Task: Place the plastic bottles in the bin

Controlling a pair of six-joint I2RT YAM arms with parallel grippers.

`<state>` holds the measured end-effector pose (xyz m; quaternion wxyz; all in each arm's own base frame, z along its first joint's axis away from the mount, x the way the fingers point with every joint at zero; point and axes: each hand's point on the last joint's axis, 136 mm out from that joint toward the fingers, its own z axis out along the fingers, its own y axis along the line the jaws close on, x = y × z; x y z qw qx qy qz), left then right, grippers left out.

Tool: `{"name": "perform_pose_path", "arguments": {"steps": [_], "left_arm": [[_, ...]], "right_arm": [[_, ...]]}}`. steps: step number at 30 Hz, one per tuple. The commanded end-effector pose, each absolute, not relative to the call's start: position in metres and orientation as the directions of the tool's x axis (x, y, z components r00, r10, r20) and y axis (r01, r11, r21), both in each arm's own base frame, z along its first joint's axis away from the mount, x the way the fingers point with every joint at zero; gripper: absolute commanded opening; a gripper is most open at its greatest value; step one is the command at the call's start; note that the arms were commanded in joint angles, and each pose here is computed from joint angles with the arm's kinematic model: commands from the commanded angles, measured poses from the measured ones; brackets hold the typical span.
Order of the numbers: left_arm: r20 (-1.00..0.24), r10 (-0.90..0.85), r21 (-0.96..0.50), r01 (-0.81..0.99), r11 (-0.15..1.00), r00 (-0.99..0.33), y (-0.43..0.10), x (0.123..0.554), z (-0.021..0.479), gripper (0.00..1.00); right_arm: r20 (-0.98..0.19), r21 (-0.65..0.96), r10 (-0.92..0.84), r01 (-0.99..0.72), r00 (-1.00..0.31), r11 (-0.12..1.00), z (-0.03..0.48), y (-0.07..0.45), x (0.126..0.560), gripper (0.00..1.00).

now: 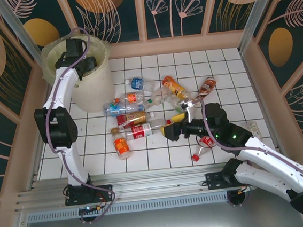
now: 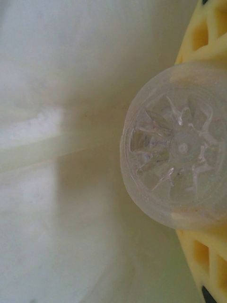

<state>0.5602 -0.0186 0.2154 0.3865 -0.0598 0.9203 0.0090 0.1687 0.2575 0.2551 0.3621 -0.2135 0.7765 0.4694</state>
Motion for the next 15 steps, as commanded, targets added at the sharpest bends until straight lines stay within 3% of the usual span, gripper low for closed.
{"name": "perform_pose_path", "arguments": {"steps": [1, 5, 15], "left_arm": [[-0.676, -0.116, -0.044, -0.118, 0.992, -0.728, -0.017, 0.559, 0.198, 0.54], [-0.667, -0.121, -0.045, -0.122, 0.991, -0.735, -0.016, 0.558, 0.192, 0.56], [-0.701, -0.142, -0.082, -0.118, 0.990, -0.699, -0.019, 0.554, 0.223, 0.78]], "right_arm": [[-0.754, 0.577, 0.006, -0.658, -0.657, 0.484, 0.250, 0.257, 0.169, 0.99], [-0.755, 0.576, 0.007, -0.657, -0.656, 0.486, 0.250, 0.256, 0.169, 0.99], [-0.754, 0.575, 0.010, -0.653, -0.657, 0.492, 0.249, 0.257, 0.171, 0.99]]}}
